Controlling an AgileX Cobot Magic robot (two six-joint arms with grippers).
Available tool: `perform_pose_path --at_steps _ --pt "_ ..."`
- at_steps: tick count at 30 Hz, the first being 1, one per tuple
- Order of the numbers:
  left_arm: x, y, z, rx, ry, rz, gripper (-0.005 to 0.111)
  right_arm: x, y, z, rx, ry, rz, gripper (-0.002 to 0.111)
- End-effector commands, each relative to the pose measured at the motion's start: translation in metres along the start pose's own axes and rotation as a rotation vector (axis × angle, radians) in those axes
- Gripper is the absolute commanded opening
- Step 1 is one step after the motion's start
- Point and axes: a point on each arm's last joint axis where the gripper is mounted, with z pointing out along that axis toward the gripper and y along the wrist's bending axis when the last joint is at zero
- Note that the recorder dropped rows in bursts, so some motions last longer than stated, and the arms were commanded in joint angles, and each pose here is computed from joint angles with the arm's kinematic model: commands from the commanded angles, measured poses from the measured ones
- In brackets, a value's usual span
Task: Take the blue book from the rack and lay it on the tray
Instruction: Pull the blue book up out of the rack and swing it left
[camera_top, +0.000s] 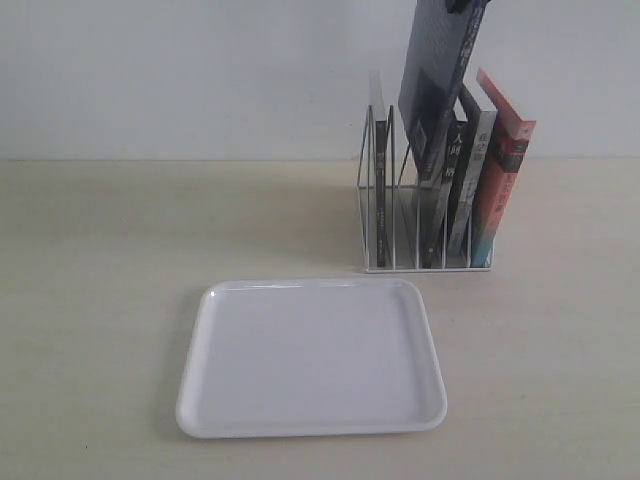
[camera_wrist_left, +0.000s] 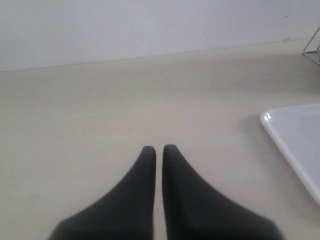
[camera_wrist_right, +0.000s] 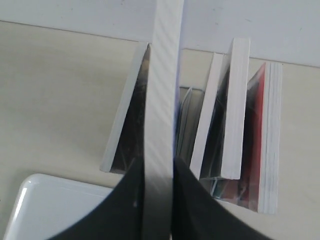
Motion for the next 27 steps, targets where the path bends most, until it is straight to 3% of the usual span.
perform_pose_path --at_steps 1,10,13,18,21,27 --pt "-0.003 0.000 -0.001 -0.003 -0.022 0.000 0.005 -0.004 0.002 -0.042 0.000 -0.111 -0.044 0.000" --pt "-0.003 0.000 -0.001 -0.003 -0.022 0.000 0.005 0.008 0.007 -0.140 -0.030 -0.305 -0.131 0.000" --pt "-0.003 0.000 -0.001 -0.003 -0.022 0.000 0.005 0.015 0.027 -0.159 -0.206 -0.326 -0.163 0.000" --pt "-0.003 0.000 -0.001 -0.003 -0.022 0.000 0.005 0.042 0.088 -0.140 -0.364 -0.212 -0.337 0.000" --pt "-0.003 0.000 -0.001 -0.003 -0.022 0.000 0.005 0.060 0.112 -0.124 -0.335 -0.128 -0.375 0.000" --pt "-0.003 0.000 -0.001 -0.003 -0.022 0.000 0.005 0.081 0.138 -0.104 -0.104 -0.108 -0.312 0.000"
